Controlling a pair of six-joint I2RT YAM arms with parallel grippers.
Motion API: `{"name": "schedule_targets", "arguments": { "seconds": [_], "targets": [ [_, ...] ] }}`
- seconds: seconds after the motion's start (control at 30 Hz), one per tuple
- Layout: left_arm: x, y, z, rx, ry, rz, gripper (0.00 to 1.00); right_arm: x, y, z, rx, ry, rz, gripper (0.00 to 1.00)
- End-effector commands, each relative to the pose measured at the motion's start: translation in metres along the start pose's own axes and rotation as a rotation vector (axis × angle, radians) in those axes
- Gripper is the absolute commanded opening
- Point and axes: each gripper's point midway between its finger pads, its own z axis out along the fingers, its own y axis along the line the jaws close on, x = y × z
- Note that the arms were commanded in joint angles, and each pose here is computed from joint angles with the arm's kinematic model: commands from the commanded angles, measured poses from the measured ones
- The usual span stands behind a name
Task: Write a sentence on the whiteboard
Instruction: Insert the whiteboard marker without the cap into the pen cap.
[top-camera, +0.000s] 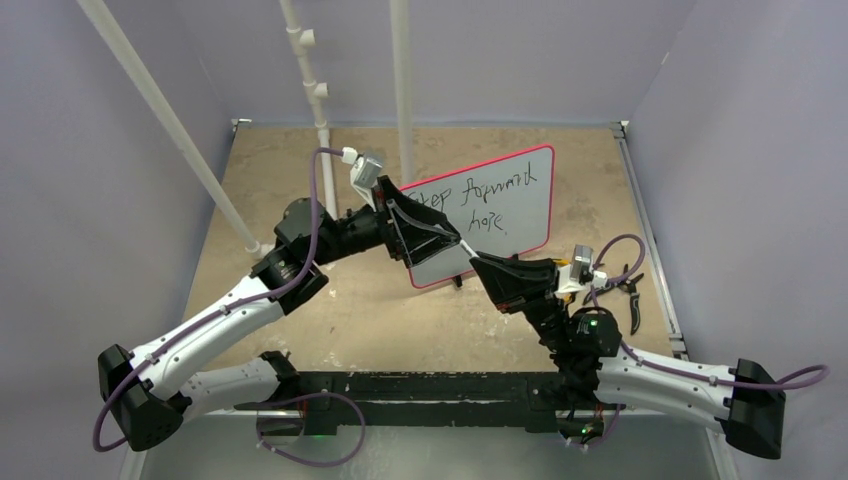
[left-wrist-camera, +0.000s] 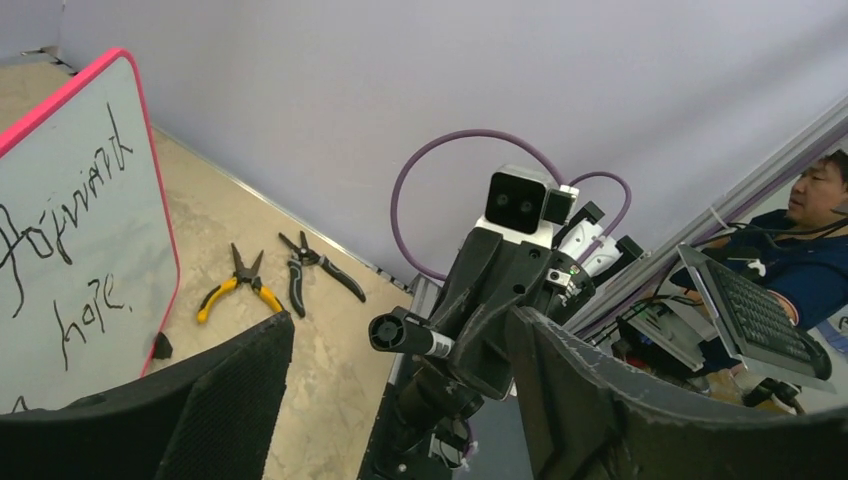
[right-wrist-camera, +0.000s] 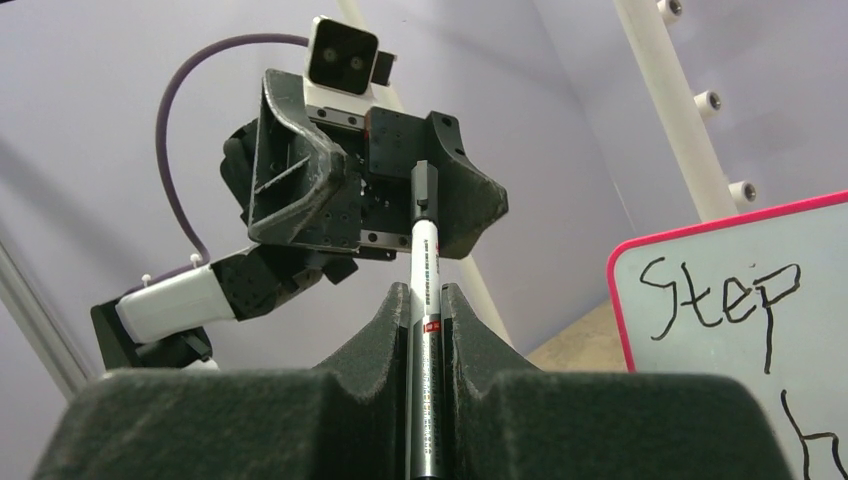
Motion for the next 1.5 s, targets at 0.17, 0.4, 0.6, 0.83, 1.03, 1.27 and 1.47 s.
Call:
{"name": "schedule_targets", "arguments": {
  "seconds": [0.17,0.4,0.6,0.83,1.03,1.27,1.47],
  "targets": [
    [-0.016,-0.021,0.001,0.092,-0.043,0.014,0.58,-0.003,0.007,0.001,-0.035,-0.005,0.013,0.00],
    [-0.014,-0.020,0.003,0.099,-0.047,-0.002,0.43,-0.001,0.007,0.001,-0.040,-0.002,0.015,0.00],
    [-0.004,-0.016,0.002,0.101,-0.017,-0.015,0.24,-0.002,0.010,0.002,-0.056,-0.003,0.017,0.00],
    [0.009,-0.015,-0.004,0.104,0.022,-0.023,0.00,-0.003,0.013,0.004,-0.069,-0.007,0.025,0.00],
    [0.025,-0.012,-0.010,0.109,0.077,-0.028,0.00,-0.008,0.015,0.004,-0.080,-0.030,0.035,0.00],
    [0.049,-0.004,-0.018,0.099,0.140,-0.051,0.00,-0.009,0.017,0.014,-0.087,-0.044,0.017,0.00],
    [0.068,0.002,-0.025,0.098,0.177,-0.080,0.00,-0.006,0.021,0.025,-0.105,-0.040,0.010,0.00]
  ]
}}
